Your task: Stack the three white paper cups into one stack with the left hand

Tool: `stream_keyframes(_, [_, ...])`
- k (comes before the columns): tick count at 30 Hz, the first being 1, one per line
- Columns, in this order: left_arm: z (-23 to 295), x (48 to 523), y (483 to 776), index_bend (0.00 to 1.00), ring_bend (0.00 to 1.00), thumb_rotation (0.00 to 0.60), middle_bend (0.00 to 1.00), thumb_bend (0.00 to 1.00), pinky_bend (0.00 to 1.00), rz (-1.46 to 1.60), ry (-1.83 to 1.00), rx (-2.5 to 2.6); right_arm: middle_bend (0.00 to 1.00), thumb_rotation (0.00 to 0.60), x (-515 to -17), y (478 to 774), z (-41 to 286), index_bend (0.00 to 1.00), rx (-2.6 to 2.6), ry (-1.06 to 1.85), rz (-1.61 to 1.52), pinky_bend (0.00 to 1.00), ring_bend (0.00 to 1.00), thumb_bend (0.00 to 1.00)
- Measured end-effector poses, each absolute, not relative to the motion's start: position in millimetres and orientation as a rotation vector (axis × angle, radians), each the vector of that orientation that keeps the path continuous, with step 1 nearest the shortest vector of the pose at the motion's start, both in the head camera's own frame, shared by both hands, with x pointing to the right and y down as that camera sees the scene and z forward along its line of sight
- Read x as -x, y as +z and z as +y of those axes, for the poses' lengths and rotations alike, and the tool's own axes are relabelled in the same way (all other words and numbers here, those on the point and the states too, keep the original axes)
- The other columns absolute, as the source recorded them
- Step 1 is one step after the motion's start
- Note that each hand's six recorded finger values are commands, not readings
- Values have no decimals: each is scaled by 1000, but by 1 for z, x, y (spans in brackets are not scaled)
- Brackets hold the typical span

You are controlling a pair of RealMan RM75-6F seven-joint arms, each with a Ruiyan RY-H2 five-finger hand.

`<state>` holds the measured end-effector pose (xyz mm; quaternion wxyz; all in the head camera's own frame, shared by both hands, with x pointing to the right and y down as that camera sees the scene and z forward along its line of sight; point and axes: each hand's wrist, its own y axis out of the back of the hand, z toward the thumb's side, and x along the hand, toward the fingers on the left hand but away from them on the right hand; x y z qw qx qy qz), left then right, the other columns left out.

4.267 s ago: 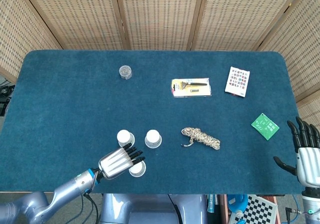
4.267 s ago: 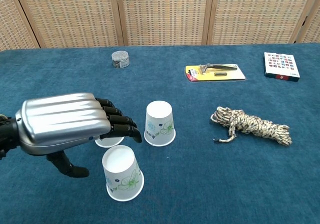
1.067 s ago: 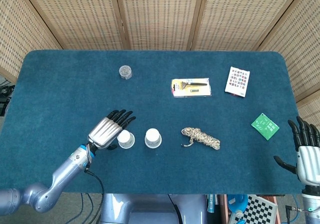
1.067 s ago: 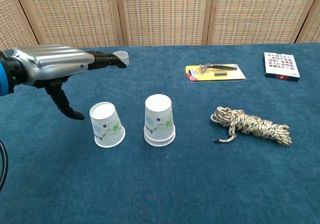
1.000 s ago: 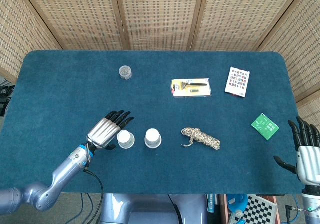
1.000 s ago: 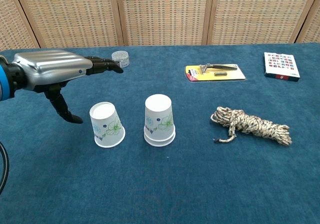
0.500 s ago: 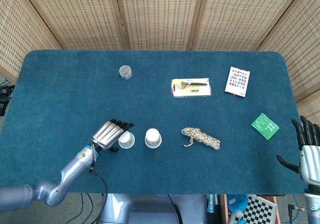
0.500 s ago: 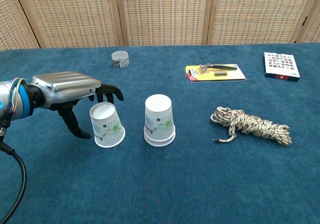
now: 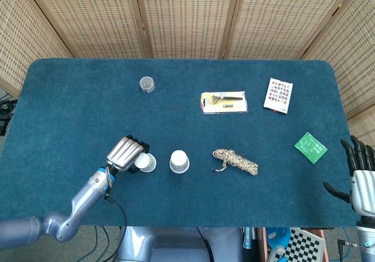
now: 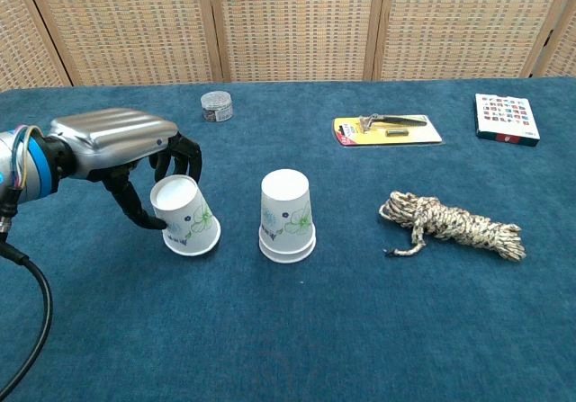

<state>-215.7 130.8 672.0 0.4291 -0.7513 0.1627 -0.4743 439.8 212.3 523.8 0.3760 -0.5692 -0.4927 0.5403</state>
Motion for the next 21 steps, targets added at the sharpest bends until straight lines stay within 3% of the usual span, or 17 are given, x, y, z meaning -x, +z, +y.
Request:
stream_keyframes(14, [105,200,592,434,463,600,496,192,329,627,-943,1985,0,600,-439,523,213,27,1475,1378,-1267,0,0,0])
stream_keyframes(21, [103,189,586,434,430,600,464,191,322,642,-903,2016,0,600,-441,523,212,27,1473,1382,-1271,0,0,0])
